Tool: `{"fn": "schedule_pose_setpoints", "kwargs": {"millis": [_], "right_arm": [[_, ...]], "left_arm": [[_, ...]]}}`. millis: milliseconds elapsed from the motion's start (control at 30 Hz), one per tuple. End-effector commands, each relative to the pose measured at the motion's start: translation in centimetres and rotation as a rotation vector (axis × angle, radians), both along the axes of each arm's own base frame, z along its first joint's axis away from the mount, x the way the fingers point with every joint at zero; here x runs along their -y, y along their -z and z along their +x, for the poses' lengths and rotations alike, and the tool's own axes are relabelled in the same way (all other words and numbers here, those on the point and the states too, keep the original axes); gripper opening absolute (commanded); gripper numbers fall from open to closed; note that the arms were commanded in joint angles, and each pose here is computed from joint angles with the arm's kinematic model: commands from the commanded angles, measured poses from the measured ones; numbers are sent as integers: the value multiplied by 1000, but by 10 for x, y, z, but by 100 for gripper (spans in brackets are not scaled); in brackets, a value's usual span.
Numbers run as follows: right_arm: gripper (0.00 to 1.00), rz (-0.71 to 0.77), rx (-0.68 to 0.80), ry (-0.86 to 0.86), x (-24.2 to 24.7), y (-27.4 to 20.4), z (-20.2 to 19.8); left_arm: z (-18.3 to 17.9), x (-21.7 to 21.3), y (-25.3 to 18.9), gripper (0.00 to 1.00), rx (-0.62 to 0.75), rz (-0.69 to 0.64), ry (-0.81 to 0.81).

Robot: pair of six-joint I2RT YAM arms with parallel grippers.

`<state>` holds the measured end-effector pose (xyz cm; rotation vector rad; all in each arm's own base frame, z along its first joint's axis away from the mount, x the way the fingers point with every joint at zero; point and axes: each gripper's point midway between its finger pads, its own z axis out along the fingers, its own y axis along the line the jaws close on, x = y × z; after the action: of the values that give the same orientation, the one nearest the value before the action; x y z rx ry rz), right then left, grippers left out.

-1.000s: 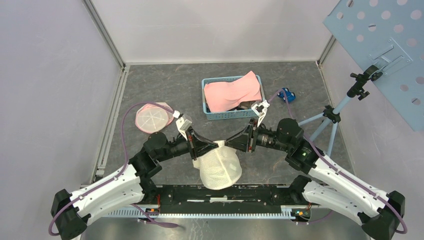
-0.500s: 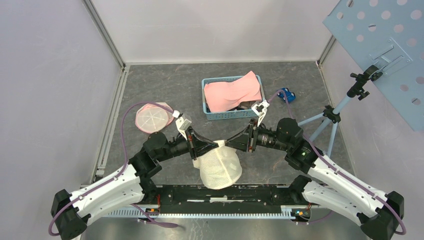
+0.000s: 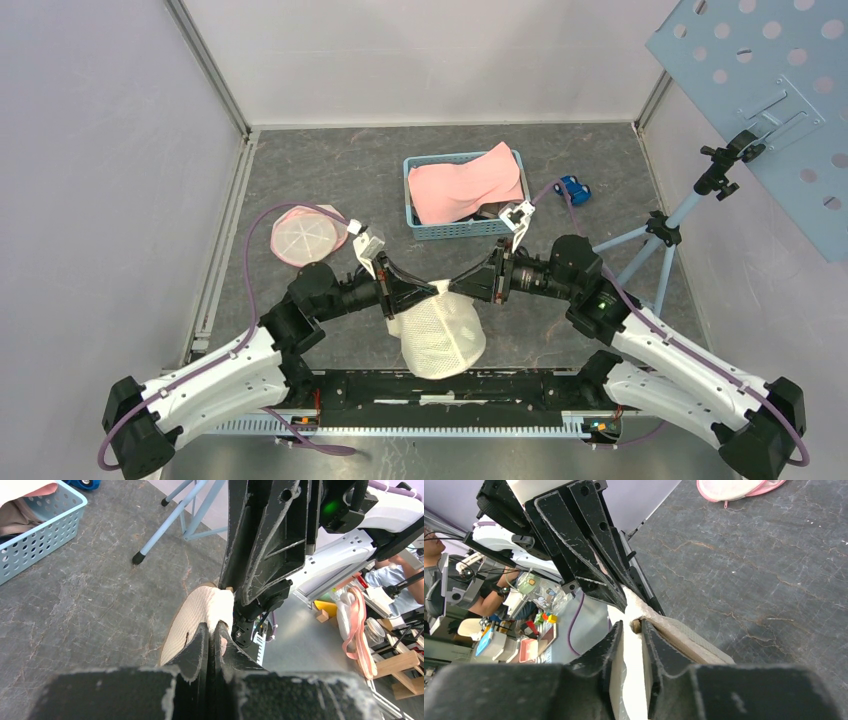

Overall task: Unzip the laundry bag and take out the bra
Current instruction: Unzip the laundry bag at the center of the board.

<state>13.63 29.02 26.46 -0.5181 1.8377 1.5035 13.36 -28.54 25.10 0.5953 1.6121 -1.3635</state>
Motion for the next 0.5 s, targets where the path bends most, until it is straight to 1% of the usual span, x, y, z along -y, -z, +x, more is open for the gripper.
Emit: {"fn": "schedule_pose_setpoints", "kwargs": {"millis": [0, 167, 200, 467], "right_arm": [[21, 25, 46, -10, -2, -10, 2], [2, -5, 83, 28, 2, -13, 8], [0, -13, 93, 37, 3, -15, 10], [0, -73, 153, 112, 18, -20, 23]], "left_arm": [[-6, 3, -44, 2, 50, -113, 34], [-3, -2, -41, 2, 54, -80, 6], [-3, -4, -41, 2, 60, -78, -5], [10, -20, -33, 2, 66, -20, -117]]}}
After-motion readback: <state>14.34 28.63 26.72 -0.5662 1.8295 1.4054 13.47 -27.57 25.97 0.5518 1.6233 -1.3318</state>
